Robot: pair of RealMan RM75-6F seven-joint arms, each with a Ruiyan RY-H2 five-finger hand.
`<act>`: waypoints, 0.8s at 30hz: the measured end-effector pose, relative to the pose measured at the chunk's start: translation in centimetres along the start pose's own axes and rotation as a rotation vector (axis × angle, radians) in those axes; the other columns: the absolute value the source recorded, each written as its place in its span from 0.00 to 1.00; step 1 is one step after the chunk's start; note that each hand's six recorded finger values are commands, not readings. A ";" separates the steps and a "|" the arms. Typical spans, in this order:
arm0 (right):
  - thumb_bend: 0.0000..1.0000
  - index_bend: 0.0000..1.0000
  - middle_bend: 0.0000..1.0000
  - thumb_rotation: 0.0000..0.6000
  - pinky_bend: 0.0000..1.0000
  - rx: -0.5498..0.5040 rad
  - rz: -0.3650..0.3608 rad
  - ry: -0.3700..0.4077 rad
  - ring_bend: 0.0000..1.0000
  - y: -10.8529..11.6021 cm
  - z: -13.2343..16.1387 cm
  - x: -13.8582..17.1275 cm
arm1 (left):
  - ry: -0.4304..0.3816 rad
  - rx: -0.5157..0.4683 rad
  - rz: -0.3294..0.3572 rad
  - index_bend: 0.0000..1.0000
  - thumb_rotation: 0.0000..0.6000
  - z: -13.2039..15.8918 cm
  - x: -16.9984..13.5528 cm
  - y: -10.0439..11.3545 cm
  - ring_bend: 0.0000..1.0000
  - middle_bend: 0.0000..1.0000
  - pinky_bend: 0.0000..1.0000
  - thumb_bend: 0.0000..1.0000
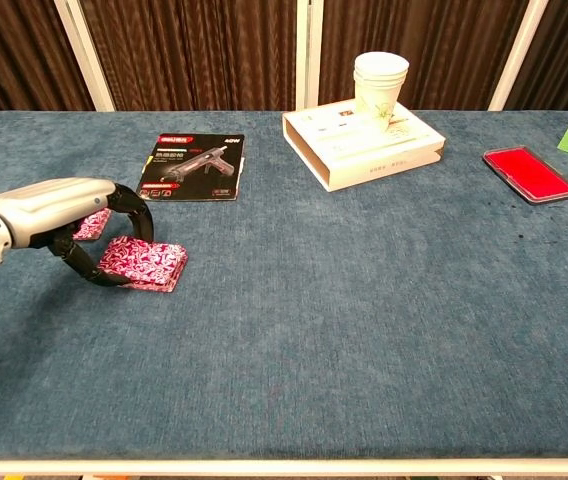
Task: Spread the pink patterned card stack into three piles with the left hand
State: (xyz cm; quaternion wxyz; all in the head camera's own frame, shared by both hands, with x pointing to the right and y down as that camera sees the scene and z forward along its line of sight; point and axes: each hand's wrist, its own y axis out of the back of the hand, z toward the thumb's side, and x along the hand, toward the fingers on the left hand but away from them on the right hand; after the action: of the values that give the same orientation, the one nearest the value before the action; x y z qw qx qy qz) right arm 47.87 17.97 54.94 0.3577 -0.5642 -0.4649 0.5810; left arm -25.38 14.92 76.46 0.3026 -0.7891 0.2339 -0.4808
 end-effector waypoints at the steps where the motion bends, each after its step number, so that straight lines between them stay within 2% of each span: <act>1: 0.13 0.02 0.00 1.00 0.00 0.000 0.000 0.000 0.00 0.0 0.0 0.0 | -0.001 0.000 0.002 0.41 1.00 0.0 0.0 0.0 0.13 0.42 0.18 0.23; 13: 0.13 0.02 0.00 1.00 0.00 0.003 0.001 0.003 0.00 -0.1 0.1 0.0 | 0.024 0.001 0.044 0.41 1.00 -1.6 -1.6 1.4 0.13 0.42 0.18 0.24; 24: 0.13 0.02 0.00 1.00 0.00 0.006 0.014 0.000 0.00 -0.4 0.1 -0.2 | 0.110 0.010 0.101 0.41 1.00 -5.1 -5.0 2.8 0.13 0.42 0.18 0.23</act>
State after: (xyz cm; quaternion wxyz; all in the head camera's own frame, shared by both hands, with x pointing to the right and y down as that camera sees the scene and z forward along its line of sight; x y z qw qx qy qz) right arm 47.75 17.95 55.40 0.3555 -0.5664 -0.4590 0.5849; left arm -32.33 14.98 73.17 0.3172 -0.7472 0.2873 -0.5085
